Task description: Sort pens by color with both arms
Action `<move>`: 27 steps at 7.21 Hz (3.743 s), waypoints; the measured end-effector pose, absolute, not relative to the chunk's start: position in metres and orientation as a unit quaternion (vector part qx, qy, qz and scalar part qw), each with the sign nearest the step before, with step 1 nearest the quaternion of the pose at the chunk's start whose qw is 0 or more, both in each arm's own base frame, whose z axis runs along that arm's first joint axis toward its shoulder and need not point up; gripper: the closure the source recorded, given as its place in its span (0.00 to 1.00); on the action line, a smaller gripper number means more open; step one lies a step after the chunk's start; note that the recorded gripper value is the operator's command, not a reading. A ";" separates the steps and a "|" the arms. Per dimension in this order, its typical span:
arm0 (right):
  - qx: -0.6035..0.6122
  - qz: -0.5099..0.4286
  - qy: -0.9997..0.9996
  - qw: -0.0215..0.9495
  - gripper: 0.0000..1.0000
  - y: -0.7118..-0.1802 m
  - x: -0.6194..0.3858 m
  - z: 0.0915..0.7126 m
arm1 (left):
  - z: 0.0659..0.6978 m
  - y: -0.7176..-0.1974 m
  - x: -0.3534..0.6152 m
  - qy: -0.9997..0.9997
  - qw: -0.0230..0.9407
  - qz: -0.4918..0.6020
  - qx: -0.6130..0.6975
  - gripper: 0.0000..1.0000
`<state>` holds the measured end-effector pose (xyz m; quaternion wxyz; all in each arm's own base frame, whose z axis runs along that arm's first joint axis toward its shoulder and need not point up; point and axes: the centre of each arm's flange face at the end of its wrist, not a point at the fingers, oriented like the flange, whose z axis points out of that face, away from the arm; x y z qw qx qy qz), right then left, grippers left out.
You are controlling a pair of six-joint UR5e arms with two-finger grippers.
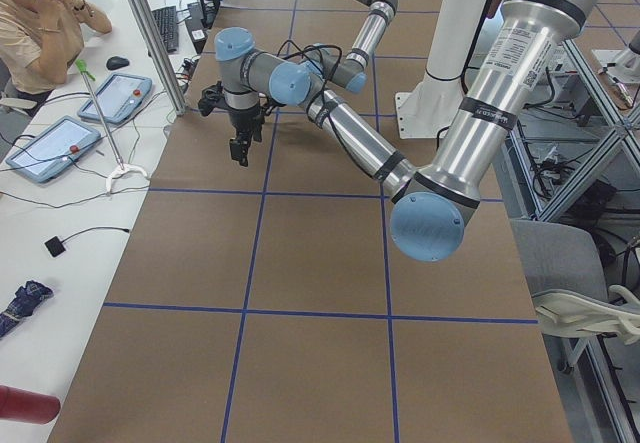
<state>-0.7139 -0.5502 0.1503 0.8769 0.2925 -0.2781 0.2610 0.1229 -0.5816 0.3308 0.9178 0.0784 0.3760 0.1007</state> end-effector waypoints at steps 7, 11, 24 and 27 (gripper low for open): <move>0.300 0.240 -0.275 0.881 0.00 -0.556 -0.709 0.143 | 0.331 -0.582 0.124 0.376 0.918 0.101 0.078 0.00; 0.244 0.205 -0.295 0.901 0.00 -0.615 -0.655 0.135 | 0.331 -0.582 0.124 0.376 0.918 0.101 0.078 0.00; 0.130 -0.092 -0.350 0.923 0.00 -0.677 -0.041 0.403 | 0.529 -0.562 -0.060 0.378 0.916 0.090 0.100 0.00; 0.099 -0.101 -0.353 0.925 0.00 -0.621 0.040 0.514 | 0.586 -0.520 -0.064 0.380 0.919 0.078 0.073 0.00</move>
